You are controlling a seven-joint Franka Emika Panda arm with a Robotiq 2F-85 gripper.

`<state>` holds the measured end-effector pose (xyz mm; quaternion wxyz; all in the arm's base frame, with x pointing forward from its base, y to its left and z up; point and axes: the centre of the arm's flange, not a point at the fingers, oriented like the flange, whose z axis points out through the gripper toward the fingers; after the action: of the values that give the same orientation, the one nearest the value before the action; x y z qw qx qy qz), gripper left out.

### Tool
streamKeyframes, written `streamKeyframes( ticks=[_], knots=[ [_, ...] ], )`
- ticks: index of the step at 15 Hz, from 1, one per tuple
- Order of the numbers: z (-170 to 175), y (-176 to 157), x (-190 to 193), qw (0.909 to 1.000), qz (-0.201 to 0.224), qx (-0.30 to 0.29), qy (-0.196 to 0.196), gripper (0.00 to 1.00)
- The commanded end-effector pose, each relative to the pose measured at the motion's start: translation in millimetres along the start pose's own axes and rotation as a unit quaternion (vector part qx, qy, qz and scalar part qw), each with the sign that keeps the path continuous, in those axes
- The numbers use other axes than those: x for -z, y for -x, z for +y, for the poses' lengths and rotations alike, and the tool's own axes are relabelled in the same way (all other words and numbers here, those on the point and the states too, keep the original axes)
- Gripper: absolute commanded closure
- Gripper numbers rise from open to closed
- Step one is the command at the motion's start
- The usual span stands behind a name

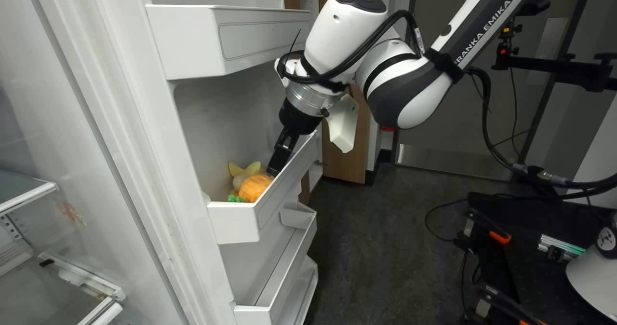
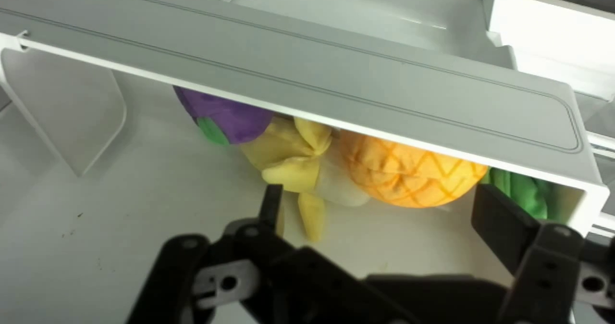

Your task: Pick up the pineapple plush toy from the middle compartment and put it on the top compartment.

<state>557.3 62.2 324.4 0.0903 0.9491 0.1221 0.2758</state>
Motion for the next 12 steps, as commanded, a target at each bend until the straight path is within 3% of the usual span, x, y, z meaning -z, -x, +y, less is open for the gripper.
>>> streamKeyframes(
  ticks=[1,12],
  knots=[
    [1,0,0,1.0,0.004,0.004,0.001,0.0],
    [-9,4,-22,0.9987,0.013,0.045,0.018,0.0]
  ],
)
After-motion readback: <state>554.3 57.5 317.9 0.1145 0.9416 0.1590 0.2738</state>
